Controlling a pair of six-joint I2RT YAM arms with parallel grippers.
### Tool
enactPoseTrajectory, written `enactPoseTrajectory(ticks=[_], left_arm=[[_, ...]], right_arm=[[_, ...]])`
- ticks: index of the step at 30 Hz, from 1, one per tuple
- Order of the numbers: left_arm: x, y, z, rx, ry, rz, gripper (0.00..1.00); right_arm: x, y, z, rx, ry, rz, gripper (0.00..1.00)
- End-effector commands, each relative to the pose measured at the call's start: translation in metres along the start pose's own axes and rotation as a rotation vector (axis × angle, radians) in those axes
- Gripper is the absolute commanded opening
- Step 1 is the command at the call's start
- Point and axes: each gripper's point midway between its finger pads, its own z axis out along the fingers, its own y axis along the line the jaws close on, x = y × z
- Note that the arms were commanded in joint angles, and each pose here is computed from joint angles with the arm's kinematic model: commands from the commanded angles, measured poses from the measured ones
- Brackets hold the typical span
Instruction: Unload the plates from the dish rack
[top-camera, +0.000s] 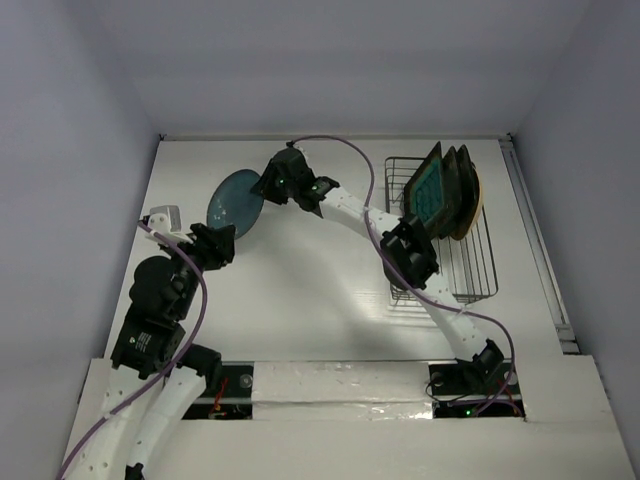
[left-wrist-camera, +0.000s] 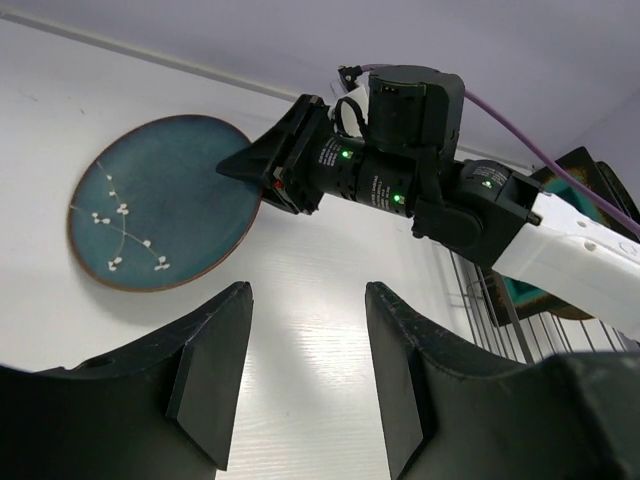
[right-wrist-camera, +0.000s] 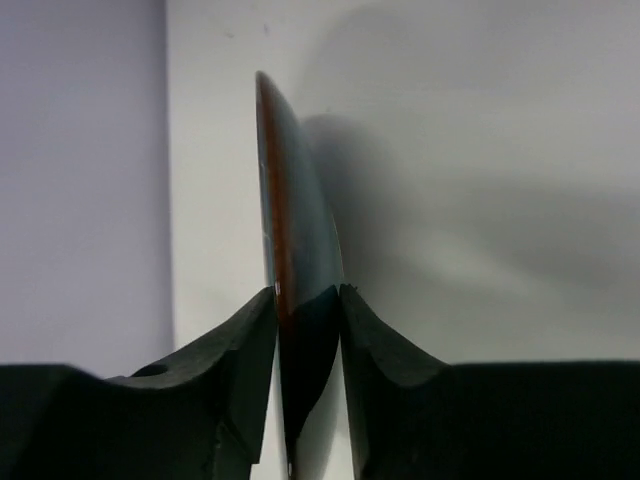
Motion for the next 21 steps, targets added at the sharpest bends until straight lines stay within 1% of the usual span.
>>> enactPoseTrajectory(ticks=[1, 5, 6, 8, 9, 11, 12, 13, 14, 17, 18, 21], left_arm=[[-0.019, -0.01, -0.003, 0.036, -0.065, -0.013, 0.46], [-0.02, -0.01, -0.004, 0.037, -0.068, -0.014, 0.46], [-0.02, -0.01, -0.004, 0.038, -0.069, -0.014, 0.46], [-0.02, -0.01, -0.004, 0.037, -0.068, -0.014, 0.46], [-0.02, -0.01, -0.004, 0.039, -0.067, -0.015, 0.46], [-0.02, -0.011, -0.004, 0.04, -0.066, -0.015, 0.46], [-0.019, -0.01, -0.004, 0.04, -0.065, -0.015, 0.46], [-0.019, -0.01, -0.004, 0.039, -0.064, -0.014, 0.46], [-0.019, -0.011, -0.004, 0.04, -0.065, -0.015, 0.46], [-0.019, -0.01, -0.004, 0.038, -0.066, -0.015, 0.46], [-0.019, -0.01, -0.004, 0.038, -0.066, -0.013, 0.46], [-0.019, -0.01, -0.004, 0.037, -0.066, -0.015, 0.46]], right_arm=[[-0.018, 0.075, -0.016, -0.263, -0.025, 0.084, 0.4], [-0.01, 0.06, -0.015, -0.225, -0.015, 0.093, 0.46], [-0.008, 0.056, -0.015, -0.213, -0.011, 0.09, 0.5], [-0.002, 0.04, -0.014, -0.162, -0.003, 0.084, 0.55], [-0.004, 0.04, -0.018, -0.155, -0.007, 0.064, 0.6], [-0.002, 0.03, -0.02, -0.112, -0.008, 0.049, 0.66], [-0.001, 0.027, -0.022, -0.099, -0.003, 0.026, 0.7], [0.0, 0.025, -0.023, -0.091, 0.0, 0.017, 0.71], [0.0, 0.022, -0.024, -0.075, 0.004, 0.011, 0.74], [0.002, 0.019, -0.027, -0.062, 0.009, -0.008, 0.83], [0.001, 0.019, -0.028, -0.059, 0.007, -0.017, 0.88], [-0.006, 0.032, -0.041, -0.064, -0.012, -0.068, 0.95]])
